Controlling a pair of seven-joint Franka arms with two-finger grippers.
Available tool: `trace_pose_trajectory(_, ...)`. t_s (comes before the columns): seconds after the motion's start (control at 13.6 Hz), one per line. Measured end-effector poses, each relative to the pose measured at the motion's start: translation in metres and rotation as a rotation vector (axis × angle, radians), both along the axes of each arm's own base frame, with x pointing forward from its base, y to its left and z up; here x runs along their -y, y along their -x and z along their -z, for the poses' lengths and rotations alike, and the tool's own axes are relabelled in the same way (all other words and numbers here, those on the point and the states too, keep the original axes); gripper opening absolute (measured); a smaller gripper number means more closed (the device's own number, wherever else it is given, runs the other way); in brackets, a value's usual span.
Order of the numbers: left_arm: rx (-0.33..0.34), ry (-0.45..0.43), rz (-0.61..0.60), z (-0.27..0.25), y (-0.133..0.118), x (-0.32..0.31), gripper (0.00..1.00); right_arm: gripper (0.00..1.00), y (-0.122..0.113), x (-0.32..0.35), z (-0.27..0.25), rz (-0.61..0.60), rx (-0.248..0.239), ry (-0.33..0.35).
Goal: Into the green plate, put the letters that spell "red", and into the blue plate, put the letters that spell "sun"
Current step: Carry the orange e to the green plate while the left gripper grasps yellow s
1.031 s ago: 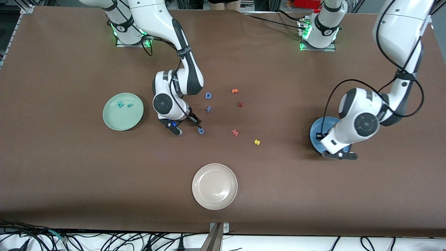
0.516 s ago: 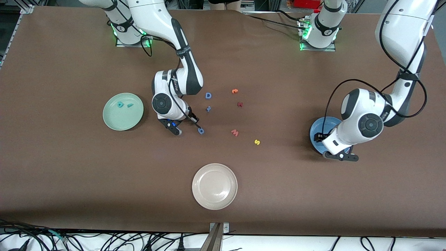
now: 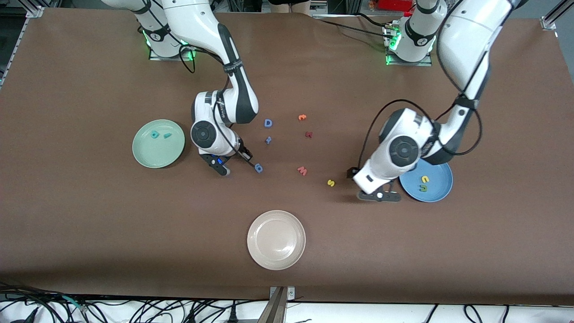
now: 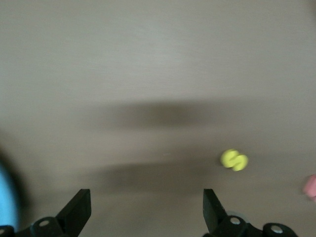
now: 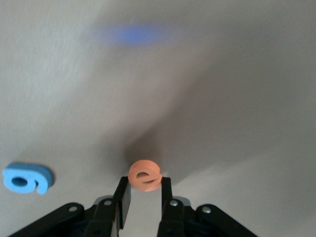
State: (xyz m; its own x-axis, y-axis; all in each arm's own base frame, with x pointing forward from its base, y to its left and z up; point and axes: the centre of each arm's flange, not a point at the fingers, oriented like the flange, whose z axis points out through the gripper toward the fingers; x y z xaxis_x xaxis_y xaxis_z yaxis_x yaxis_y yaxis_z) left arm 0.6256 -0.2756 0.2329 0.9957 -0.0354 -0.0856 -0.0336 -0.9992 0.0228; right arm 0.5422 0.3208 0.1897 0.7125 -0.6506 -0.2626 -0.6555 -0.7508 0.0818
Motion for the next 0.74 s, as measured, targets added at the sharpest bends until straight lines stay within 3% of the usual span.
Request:
trace_pose_trajectory(0.37,0.018,0.037,-0.035,0.035,-0.004,0.039,1.0,0.3,-0.032,0.099,-0.069,-0.064,-0.114,-0.045)
trace_pose_trajectory(0.52,0.027,0.051,-0.034,0.045,-0.002,0.049,1.0,0.3,-0.037,0.141,-0.089,-0.1,-0.135,-0.067)
trace_pose_trajectory(0.74,0.028,0.048,-0.042,0.05,0.001,0.057,1.0,0.3,-0.04,0.194,-0.093,-0.178,-0.155,-0.032)
